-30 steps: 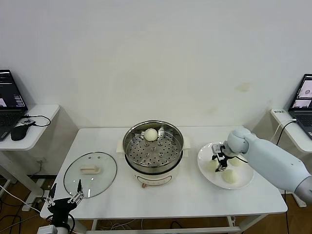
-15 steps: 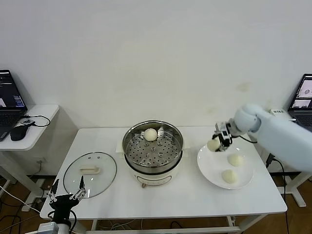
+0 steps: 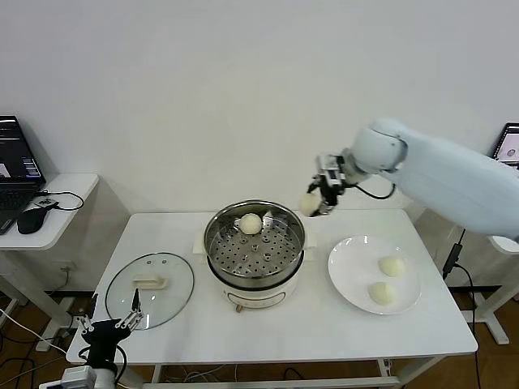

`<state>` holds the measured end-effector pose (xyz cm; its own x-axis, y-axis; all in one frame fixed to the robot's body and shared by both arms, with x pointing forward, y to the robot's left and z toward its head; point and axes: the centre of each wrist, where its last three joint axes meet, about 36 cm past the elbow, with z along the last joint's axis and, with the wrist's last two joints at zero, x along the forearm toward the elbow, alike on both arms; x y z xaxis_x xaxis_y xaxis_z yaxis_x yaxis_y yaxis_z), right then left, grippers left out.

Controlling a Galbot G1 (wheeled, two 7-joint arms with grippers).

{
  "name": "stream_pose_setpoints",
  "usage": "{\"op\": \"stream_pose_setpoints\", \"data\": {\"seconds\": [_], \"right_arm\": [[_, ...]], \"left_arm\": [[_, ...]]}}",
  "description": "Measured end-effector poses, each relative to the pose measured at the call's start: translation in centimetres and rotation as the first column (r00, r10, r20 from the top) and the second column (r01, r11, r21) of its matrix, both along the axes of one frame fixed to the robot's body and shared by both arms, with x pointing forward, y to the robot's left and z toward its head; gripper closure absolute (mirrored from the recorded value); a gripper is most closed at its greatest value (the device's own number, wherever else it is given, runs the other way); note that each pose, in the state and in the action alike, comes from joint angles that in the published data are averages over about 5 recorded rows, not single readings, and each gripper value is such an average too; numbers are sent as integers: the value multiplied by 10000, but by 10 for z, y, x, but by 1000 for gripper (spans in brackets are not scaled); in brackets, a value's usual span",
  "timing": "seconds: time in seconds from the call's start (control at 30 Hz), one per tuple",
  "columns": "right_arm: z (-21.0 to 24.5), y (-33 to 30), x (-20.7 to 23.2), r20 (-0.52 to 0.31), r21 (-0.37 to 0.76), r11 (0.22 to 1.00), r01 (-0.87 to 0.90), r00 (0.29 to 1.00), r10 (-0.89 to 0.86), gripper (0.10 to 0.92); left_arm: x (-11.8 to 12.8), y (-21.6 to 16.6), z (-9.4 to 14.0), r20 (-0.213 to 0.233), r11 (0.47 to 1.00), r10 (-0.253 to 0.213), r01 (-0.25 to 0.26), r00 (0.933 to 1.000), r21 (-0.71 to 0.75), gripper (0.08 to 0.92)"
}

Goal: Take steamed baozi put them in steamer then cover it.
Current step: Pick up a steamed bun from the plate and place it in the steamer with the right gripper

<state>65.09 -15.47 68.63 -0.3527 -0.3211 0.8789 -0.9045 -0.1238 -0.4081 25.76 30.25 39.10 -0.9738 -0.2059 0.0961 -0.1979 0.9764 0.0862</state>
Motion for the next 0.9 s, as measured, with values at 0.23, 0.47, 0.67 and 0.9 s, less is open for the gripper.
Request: {"op": "stream_pose_setpoints", "data": {"seconds": [0.23,0.47,0.67,0.9], "right_arm": [[-21,65,3,-419,222,9997,-126,9990,135,394],[-49,111,5,-682,278,9996,-23,9977,42,394],[-73,137,8,-790,316,9994,174,9968,-148,394],[-97,159,10,-932,275,9991,337,9952,-310,394]], "left_arm": [[-1,3,4,81,9999,88,-88,9999,58,177],[-1,2,3,112,9999,163,-163,9998,-18,177],[0,1,1,131,9998,182,-181,9997,-53,177],[0,2,1,142,9998,181,-181,9997,-38,177]]}}
